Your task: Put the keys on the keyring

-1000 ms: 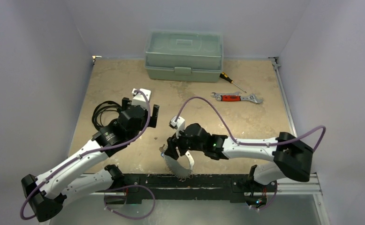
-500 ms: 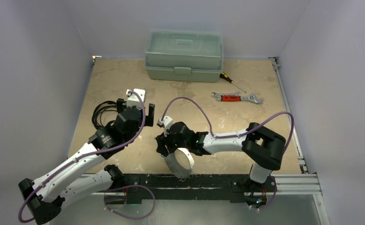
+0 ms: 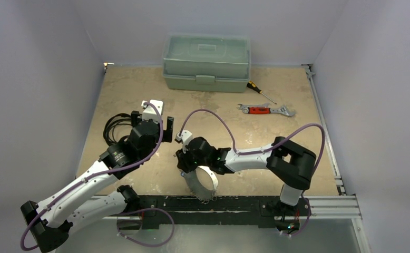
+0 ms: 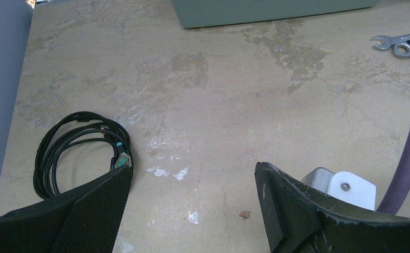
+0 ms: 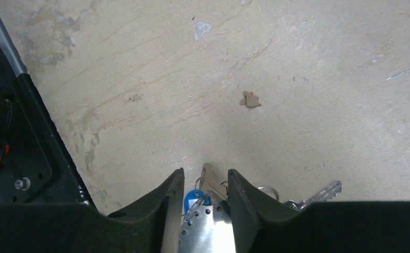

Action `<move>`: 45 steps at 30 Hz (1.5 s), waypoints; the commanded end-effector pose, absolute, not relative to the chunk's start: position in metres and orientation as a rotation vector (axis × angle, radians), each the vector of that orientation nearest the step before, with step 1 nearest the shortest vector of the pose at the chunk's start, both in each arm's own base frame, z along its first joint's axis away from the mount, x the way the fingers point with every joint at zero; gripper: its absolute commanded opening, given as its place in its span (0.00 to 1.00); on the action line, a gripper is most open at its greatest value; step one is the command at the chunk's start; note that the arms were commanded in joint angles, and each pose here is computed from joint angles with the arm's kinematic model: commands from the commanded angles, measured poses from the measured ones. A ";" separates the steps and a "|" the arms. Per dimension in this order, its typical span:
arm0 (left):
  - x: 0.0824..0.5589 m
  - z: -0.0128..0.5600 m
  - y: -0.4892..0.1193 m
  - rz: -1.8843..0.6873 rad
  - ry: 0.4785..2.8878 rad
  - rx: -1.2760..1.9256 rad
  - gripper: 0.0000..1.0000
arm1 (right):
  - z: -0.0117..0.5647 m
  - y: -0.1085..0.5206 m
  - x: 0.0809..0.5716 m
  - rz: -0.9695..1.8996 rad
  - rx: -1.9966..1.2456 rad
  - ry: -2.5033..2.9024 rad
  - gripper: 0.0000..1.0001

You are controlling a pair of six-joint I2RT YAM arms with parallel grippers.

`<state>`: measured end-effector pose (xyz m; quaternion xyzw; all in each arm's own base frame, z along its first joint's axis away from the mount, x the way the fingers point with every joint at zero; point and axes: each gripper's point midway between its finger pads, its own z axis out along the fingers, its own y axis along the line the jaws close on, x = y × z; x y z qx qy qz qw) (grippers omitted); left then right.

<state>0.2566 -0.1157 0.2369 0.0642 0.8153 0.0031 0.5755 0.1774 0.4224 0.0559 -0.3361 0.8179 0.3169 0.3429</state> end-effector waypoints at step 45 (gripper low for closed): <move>0.237 0.286 -0.130 -0.277 1.700 0.191 0.85 | 0.353 0.342 0.174 0.905 -0.679 1.507 0.00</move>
